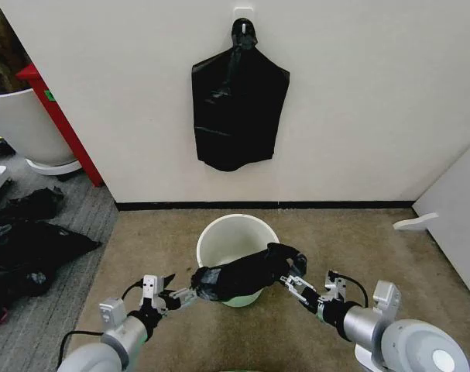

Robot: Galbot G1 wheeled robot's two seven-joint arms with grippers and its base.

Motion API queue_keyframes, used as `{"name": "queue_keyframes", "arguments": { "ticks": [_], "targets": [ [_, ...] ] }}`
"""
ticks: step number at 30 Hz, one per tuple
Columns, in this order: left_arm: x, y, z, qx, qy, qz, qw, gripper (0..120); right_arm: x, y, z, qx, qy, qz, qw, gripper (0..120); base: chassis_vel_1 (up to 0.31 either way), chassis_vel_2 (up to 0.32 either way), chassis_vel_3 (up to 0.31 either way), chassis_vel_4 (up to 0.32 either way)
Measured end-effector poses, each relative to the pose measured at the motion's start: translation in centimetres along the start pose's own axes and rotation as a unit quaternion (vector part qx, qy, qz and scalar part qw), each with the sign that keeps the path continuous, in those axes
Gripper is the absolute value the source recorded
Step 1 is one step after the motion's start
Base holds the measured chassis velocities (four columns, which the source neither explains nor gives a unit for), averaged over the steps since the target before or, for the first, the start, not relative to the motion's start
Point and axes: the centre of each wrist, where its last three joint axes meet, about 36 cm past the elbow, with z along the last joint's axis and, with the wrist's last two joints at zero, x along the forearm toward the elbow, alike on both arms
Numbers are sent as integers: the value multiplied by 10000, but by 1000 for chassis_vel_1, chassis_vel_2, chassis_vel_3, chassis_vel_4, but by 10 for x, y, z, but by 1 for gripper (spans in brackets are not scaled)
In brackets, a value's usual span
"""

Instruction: Place the garbage bag over the trash bin.

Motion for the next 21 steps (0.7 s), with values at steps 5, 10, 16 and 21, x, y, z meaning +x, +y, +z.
{"name": "queue_keyframes", "arguments": {
  "ticks": [5,10,16,21],
  "targets": [
    [5,18,-2,-173,82,117,9997,100,0,2,-4,78,-62,-19,9999,100,0,0,0,0],
    [13,35,-12,-112,-127,1010,9947,100,0,1,-2,85,-63,5,9999,100,0,0,0,0],
    [19,69,-25,-274,-362,2166,9752,100,0,2,-1,103,-43,5,9999,100,0,0,0,0],
    [24,93,-41,-618,-417,2835,9561,100,0,3,-4,152,-69,-10,9999,100,0,0,0,0]
  ]
}}
